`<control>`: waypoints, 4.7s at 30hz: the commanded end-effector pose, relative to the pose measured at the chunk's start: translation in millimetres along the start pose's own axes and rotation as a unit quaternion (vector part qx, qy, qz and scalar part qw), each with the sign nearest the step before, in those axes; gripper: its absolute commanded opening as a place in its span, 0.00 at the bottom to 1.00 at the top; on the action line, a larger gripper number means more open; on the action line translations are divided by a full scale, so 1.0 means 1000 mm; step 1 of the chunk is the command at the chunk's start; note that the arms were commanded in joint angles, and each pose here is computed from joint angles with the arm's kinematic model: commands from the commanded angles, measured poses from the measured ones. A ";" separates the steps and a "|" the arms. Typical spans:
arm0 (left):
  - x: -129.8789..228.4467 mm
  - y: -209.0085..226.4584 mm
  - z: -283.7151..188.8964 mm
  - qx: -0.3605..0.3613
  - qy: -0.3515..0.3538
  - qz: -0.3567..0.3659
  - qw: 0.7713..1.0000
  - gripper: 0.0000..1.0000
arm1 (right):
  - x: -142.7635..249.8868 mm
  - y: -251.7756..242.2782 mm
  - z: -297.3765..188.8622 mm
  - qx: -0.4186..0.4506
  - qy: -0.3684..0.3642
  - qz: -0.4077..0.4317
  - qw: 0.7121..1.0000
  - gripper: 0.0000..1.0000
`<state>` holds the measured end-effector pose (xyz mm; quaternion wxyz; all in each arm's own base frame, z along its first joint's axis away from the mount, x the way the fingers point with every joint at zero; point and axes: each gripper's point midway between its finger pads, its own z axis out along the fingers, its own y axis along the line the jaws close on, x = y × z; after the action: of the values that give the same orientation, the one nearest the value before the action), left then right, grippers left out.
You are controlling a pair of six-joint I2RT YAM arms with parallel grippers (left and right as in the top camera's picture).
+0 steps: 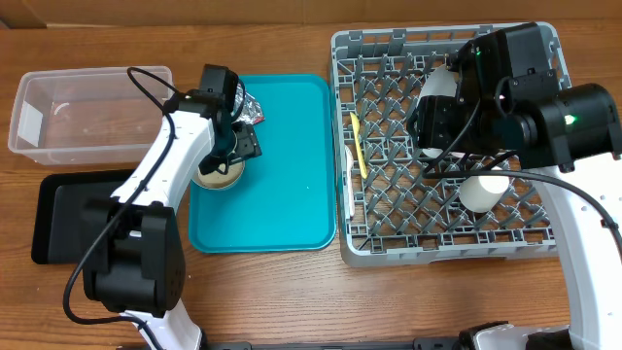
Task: Sort waste into correct bins and load items into the dishwasher rack
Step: 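Carry the rice bowl over the black tray and tip out the rice, then lift the emptied bowl with the left gripper and carry it toward the rack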
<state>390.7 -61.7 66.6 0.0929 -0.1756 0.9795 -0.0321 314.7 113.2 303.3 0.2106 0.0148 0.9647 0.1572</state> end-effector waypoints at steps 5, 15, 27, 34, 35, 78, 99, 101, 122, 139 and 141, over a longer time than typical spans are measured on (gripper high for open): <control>-0.006 -0.024 0.008 0.031 -0.016 0.126 0.991 0.68 | -0.001 -0.002 -0.001 0.009 -0.006 -0.002 1.000 0.62; 0.004 -0.015 0.040 0.001 0.018 0.130 0.991 0.48 | -0.030 -0.064 -0.055 0.086 -0.131 0.116 0.981 0.73; 0.001 -0.012 0.033 -0.010 0.014 0.143 0.990 0.04 | -0.010 -0.116 -0.116 0.123 -0.203 0.224 0.945 1.00; -0.004 -0.015 -0.028 -0.002 0.004 0.136 0.991 0.04 | -0.012 -0.118 -0.118 0.127 -0.209 0.224 0.943 1.00; -0.004 -0.014 -0.041 -0.001 0.001 0.132 0.991 0.04 | -0.012 -0.118 -0.117 0.128 -0.208 0.224 0.943 1.00; 0.010 0.213 -0.122 0.450 -0.252 -0.113 0.849 0.04 | 0.001 -0.120 -0.111 0.136 -0.177 0.231 0.947 1.00; 0.020 0.239 -0.122 0.523 -0.324 -0.154 0.773 0.04 | 0.004 -0.120 -0.110 0.138 -0.171 0.232 0.948 1.00; 0.019 0.238 -0.131 0.544 -0.333 -0.160 0.753 0.04 | 0.004 -0.120 -0.110 0.138 -0.171 0.232 0.948 1.00; 0.032 0.219 -0.145 0.571 -0.291 -0.215 0.736 0.04 | 0.004 -0.120 -0.110 0.138 -0.171 0.232 0.948 1.00; 0.046 0.008 -0.310 0.621 -0.254 0.241 0.701 0.04 | 0.002 -0.120 -0.111 0.136 -0.176 0.231 0.947 1.00; 0.031 -0.011 -0.329 0.632 -0.208 0.238 0.707 0.04 | 0.002 -0.120 -0.111 0.136 -0.176 0.231 0.947 1.00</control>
<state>291.5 -54.8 347.5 0.4604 0.1984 0.6851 -0.5285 273.2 -31.3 357.3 0.3236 0.2910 0.8979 0.0669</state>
